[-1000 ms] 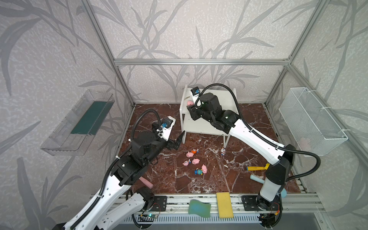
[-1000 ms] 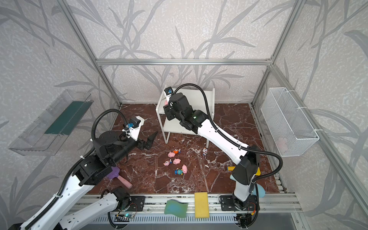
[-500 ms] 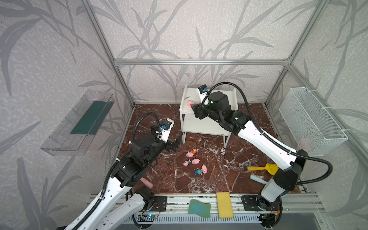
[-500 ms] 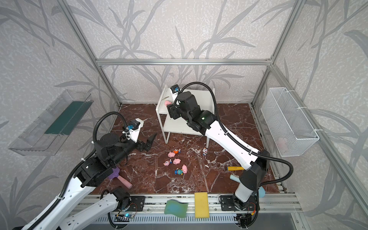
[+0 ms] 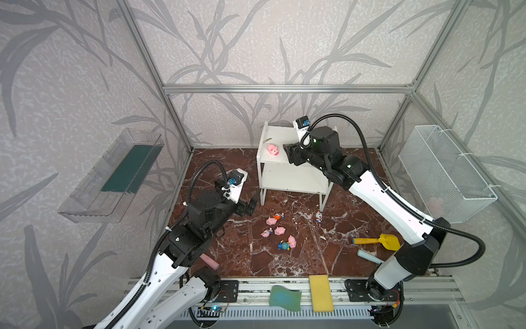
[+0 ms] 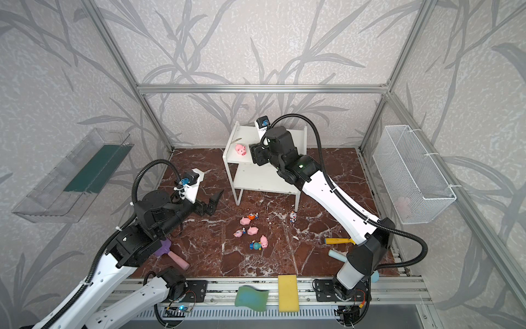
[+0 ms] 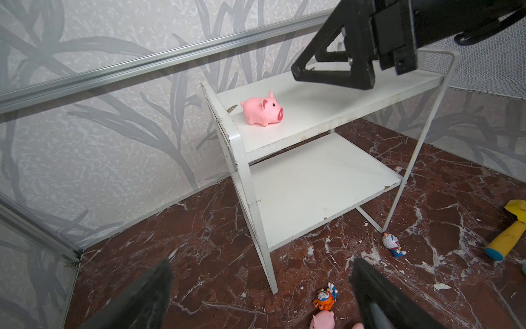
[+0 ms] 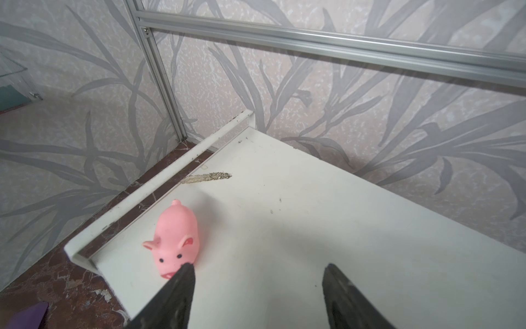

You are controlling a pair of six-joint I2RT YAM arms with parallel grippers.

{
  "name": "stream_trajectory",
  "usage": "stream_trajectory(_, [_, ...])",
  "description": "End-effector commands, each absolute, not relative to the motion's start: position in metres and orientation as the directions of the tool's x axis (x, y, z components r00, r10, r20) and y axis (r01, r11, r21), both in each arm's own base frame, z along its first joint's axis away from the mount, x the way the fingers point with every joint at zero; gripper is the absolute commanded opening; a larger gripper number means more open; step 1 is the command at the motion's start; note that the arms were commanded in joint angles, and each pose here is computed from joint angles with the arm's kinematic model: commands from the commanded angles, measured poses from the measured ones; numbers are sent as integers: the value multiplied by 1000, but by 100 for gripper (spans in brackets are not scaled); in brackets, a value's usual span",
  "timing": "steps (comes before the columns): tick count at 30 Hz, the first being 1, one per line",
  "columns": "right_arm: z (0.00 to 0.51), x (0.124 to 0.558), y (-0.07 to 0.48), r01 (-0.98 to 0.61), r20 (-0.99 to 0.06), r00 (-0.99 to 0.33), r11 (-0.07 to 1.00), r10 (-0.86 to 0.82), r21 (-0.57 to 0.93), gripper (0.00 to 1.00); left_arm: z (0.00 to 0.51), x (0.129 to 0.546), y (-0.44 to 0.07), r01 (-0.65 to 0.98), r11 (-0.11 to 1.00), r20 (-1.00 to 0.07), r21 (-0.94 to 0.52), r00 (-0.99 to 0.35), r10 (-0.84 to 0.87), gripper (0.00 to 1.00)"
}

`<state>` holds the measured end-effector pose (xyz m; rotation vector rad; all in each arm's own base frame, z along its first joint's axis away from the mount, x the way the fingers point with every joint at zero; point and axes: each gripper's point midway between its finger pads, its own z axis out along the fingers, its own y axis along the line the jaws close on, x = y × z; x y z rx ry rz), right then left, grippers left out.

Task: Place and organize the plastic toys onto the shelf
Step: 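Open the right gripper to release the pig on the top tier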

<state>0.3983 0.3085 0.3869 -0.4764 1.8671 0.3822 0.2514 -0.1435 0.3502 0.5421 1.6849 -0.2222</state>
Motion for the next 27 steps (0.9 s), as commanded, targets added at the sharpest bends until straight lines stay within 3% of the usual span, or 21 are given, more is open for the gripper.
stream_trajectory(1, [388, 399, 312, -510, -939, -304, 860, -160, 19, 72, 354, 250, -144, 476, 867, -974, 147, -82, 211, 99])
stream_trajectory(27, [372, 397, 349, -578, -925, -322, 815, -204, 22, 73, 356, 248, -140, 477, 870, -980, 124, -78, 182, 99])
